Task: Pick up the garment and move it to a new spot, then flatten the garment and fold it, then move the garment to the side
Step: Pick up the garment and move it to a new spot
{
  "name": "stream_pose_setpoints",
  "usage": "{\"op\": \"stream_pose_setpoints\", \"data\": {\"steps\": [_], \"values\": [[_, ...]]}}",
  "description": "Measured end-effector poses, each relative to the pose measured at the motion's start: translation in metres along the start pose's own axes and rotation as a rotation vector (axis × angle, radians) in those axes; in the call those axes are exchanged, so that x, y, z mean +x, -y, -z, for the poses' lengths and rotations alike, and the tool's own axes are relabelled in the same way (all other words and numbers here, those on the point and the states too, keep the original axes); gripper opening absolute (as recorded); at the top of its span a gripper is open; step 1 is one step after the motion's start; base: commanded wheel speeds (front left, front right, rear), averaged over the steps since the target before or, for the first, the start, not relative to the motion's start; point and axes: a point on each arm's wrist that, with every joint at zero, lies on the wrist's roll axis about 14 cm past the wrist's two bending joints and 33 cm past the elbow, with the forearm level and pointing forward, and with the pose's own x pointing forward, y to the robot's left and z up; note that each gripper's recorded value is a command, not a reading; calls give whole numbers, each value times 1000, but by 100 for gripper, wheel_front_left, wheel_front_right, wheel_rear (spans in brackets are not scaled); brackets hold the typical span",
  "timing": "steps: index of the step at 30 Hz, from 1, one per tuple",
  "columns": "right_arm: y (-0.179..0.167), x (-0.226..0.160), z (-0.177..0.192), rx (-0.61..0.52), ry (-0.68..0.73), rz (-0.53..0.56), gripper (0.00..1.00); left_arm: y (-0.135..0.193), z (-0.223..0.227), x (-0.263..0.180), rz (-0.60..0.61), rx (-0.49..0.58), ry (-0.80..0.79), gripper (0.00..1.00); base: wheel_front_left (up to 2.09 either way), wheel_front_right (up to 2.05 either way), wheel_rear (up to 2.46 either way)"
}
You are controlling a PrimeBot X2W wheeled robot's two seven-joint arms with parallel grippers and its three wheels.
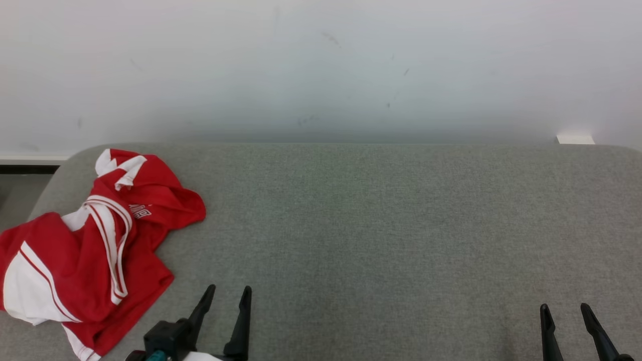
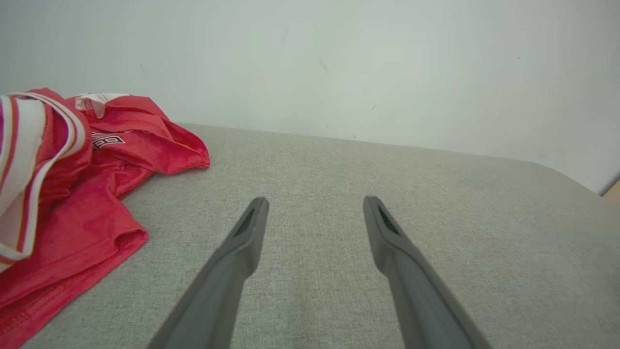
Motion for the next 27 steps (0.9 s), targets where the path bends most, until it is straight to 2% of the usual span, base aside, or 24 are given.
{"op": "stream_pose_setpoints", "data": {"steps": [6, 11, 16, 21, 22, 27], "values": [[-5, 3, 2, 8, -5, -14, 100, -4, -2, 0, -10, 2, 5, 100, 0, 0, 0], [-24, 9, 8, 13, -25, -73, 100, -17, -5, -10, -55, 2, 13, 100, 0, 0, 0], [-58, 21, 16, 16, -48, -180, 100, -43, -8, -30, -150, -1, 25, 100, 0, 0, 0], [-106, 31, 24, 16, -73, -327, 100, -78, -8, -63, -289, -8, 29, 100, 0, 0, 0], [-124, 36, 24, 16, -73, -381, 100, -90, -8, -75, -341, -14, 32, 100, 0, 0, 0], [-149, 43, 27, 17, -79, -459, 100, -106, -8, -92, -409, -19, 35, 100, 0, 0, 0]]}}
